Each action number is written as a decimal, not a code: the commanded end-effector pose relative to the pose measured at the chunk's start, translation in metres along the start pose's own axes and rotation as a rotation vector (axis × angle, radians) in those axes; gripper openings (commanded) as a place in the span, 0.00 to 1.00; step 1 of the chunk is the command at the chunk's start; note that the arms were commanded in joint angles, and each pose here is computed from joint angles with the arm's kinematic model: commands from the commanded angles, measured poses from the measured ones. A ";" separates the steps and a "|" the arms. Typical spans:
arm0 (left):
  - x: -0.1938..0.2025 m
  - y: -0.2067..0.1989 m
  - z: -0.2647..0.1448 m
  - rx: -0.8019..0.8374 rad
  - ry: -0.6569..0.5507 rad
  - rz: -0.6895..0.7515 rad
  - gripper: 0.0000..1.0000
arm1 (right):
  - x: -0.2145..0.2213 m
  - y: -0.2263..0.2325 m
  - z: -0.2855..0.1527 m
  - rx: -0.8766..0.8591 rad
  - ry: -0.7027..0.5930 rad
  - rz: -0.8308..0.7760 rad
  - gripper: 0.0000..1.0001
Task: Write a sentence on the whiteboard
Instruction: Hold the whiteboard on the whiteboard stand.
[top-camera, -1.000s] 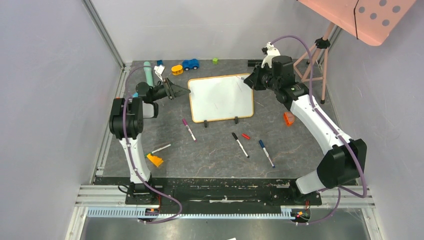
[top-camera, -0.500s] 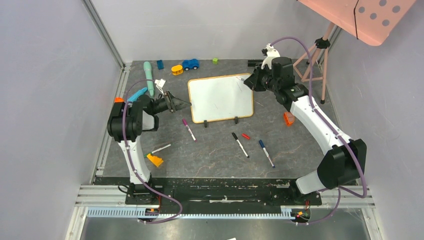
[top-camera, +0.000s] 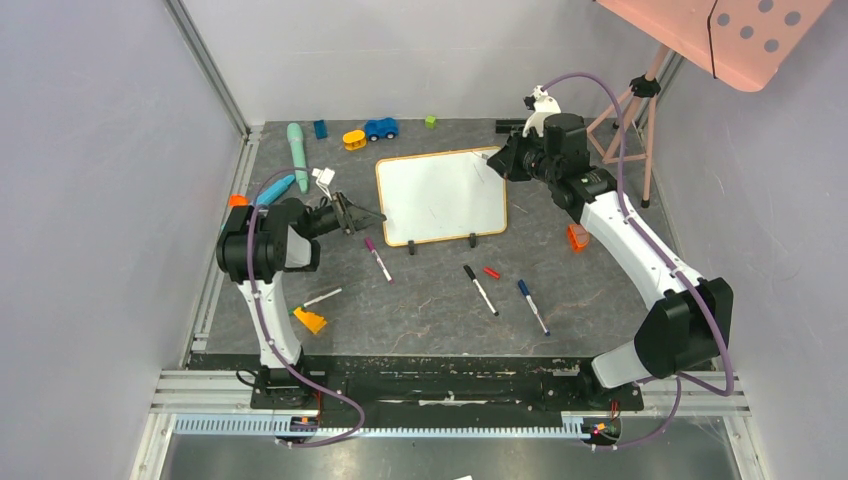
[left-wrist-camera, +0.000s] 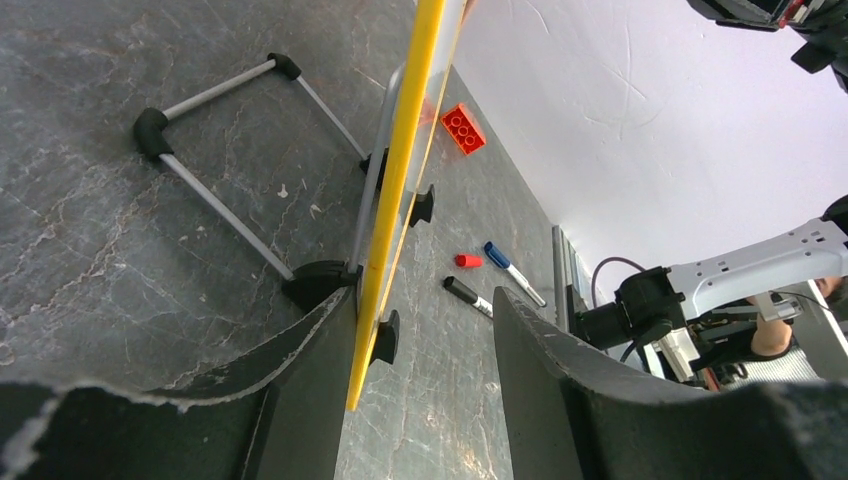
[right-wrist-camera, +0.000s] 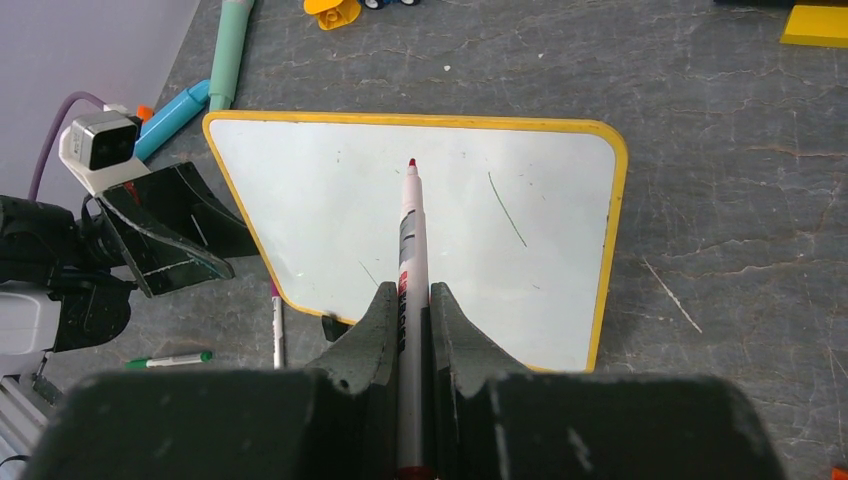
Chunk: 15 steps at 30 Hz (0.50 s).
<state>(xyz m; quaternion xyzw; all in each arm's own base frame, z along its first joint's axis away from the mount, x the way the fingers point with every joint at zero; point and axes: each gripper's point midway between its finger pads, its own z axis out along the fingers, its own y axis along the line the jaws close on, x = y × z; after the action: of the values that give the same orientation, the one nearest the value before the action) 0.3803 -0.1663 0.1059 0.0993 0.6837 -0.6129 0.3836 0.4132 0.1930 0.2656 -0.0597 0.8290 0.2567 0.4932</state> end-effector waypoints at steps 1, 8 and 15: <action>0.001 0.000 0.004 0.030 -0.002 0.046 0.58 | -0.021 0.008 -0.003 -0.024 -0.072 -0.018 0.00; 0.001 0.003 0.004 0.015 -0.018 0.084 0.60 | -0.026 0.009 0.002 -0.025 -0.078 -0.019 0.00; 0.006 0.012 0.005 0.036 0.015 0.120 0.60 | -0.030 0.011 0.006 -0.034 -0.075 -0.023 0.00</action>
<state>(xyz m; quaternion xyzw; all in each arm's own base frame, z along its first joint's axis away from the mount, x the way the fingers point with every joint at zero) 0.3824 -0.1682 0.0880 0.0879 0.6909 -0.6125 0.3739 0.4183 0.1948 0.2645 -0.0602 0.8275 0.2576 0.4953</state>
